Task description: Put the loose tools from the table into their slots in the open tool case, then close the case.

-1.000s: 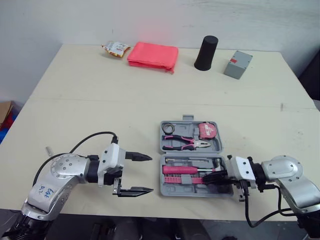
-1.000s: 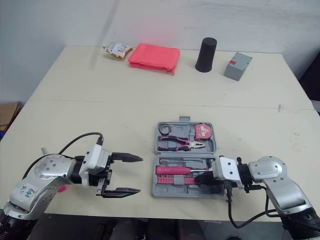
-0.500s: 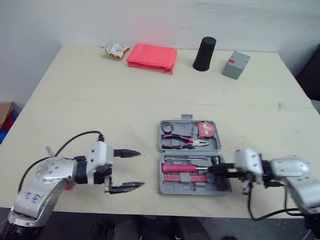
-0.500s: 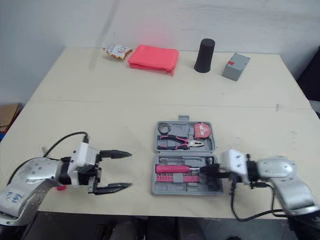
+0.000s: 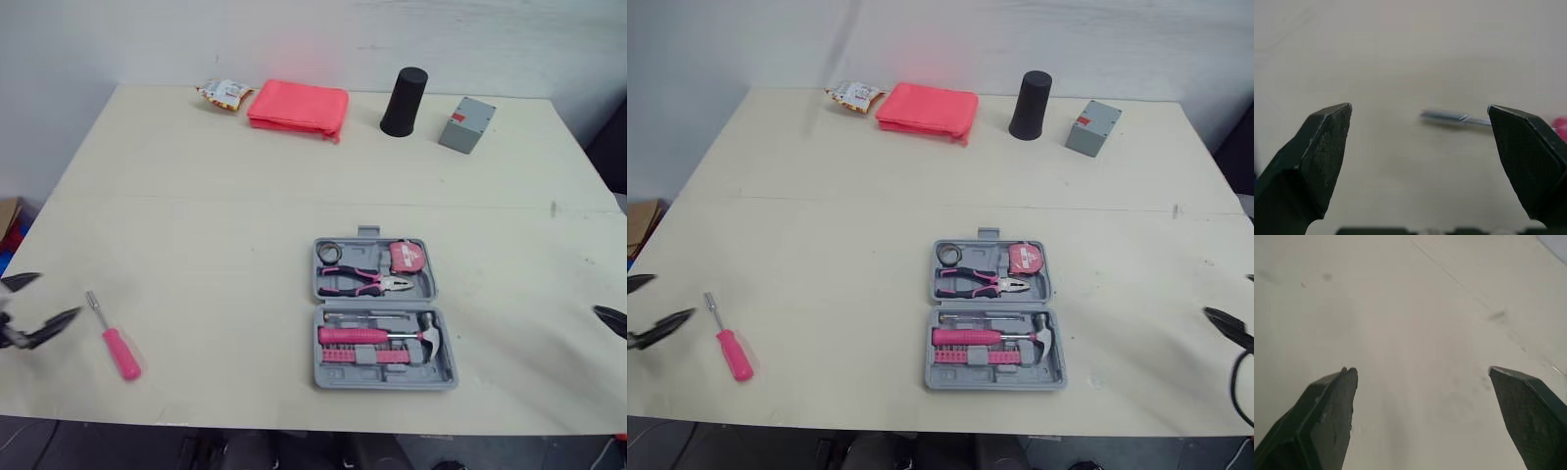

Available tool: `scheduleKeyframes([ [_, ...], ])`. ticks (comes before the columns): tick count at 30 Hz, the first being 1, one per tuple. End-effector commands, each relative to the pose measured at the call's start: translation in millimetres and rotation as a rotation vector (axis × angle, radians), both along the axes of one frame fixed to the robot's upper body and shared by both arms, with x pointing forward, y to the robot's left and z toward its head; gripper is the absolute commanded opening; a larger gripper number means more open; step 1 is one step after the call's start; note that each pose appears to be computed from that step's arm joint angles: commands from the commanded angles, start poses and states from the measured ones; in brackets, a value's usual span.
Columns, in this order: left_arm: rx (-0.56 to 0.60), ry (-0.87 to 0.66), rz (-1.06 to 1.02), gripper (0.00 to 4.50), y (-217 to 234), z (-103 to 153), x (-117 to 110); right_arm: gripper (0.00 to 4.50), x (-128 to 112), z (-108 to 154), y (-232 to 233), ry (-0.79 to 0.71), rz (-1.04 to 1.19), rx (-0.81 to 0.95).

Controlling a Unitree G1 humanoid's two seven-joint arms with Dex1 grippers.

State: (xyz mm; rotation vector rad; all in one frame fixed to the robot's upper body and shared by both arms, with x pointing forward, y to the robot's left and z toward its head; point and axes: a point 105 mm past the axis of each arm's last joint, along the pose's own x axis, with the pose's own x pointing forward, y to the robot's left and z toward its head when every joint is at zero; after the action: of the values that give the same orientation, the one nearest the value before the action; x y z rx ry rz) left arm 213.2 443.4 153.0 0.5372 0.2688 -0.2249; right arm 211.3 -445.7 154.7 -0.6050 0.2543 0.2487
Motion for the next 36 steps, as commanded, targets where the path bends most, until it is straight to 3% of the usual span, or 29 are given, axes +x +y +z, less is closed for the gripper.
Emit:
scheduleKeyframes([
  [1, 0.053, -0.047, 0.23, 4.5, 48, 15, -32, 4.47, -13, 7, -21, -0.044, -0.084, -0.074],
  [4, 0.041, -0.047, 0.324, 4.5, 65, 15, -51, 4.47, -7, 6, -23, -0.084, -0.104, -0.021],
  [8, -0.039, -0.043, 0.33, 4.5, 59, 6, -54, 4.47, 20, -1, 9, -0.092, 0.034, 0.045],
  [12, -0.138, -0.016, 0.253, 4.5, 28, -5, -56, 4.47, 52, 0, 53, -0.136, 0.179, 0.088],
  [17, -0.238, -0.035, 0.28, 4.5, -12, -5, -63, 4.47, 68, 13, 119, -0.231, 0.438, 0.17],
  [20, -0.241, -0.02, 0.359, 4.5, -39, -7, -57, 4.47, 72, 23, 162, -0.269, 0.613, 0.319],
  [23, -0.315, -0.021, 0.453, 4.5, -77, -2, -45, 4.47, 61, 31, 213, -0.301, 0.869, 0.4],
  [26, -0.385, 0.013, 0.498, 4.5, -104, -2, -41, 4.47, 56, 35, 237, -0.303, 0.968, 0.454],
  [29, -0.384, 0.113, 0.665, 4.5, -115, -23, -51, 4.47, 37, 34, 267, -0.295, 1.173, 0.408],
  [32, -0.436, 0.059, 0.731, 4.5, -132, -25, -44, 4.47, 31, 39, 283, -0.33, 1.25, 0.416],
  [36, -0.465, 0.099, 0.766, 4.5, -143, -38, -36, 4.47, 29, 49, 298, -0.367, 1.317, 0.424],
])
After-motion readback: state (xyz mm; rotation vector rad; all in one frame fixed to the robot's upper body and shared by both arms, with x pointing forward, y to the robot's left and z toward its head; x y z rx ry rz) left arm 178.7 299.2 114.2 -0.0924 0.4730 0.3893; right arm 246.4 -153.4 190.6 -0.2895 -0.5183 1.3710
